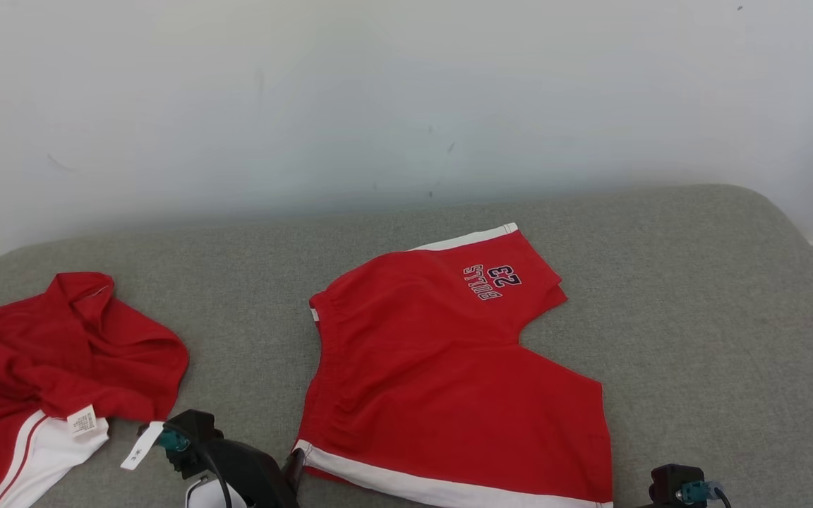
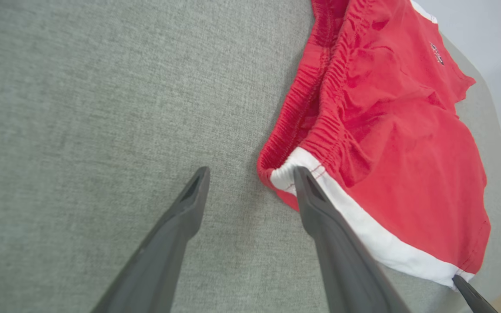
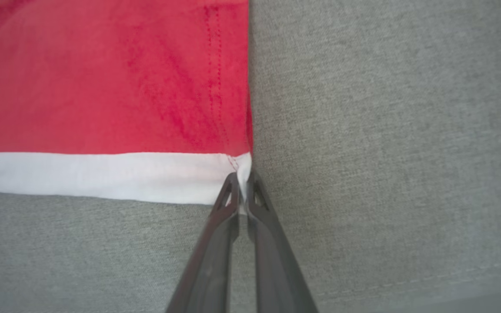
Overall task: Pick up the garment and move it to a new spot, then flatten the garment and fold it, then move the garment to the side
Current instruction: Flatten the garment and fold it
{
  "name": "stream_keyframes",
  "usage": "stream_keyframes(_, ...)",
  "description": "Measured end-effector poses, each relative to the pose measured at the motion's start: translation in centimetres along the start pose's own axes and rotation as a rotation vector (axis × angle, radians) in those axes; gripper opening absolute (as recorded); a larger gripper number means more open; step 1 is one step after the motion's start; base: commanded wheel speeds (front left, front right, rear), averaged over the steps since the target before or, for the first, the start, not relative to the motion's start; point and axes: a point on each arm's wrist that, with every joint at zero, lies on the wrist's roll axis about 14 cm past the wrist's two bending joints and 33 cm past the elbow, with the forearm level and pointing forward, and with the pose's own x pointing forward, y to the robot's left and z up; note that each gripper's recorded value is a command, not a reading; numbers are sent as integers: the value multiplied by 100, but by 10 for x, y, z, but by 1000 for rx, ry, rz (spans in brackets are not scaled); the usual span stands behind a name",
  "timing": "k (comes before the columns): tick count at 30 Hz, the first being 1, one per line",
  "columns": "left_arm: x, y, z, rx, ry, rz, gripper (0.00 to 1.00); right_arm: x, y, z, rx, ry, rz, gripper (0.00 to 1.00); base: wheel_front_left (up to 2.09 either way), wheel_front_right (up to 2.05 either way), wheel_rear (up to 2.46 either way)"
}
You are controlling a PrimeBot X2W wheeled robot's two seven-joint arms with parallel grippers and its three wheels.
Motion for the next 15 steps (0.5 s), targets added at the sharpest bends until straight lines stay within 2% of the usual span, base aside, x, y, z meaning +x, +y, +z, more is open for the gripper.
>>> stream_keyframes(9,4,-3,9,78,-9,9,100,1,-1,0,-1,2,-6,0,0,0,0)
stream_keyframes(15,6,-4,12,80,-7,11,100,1,-1,0,0,2,-5,0,0,0,0)
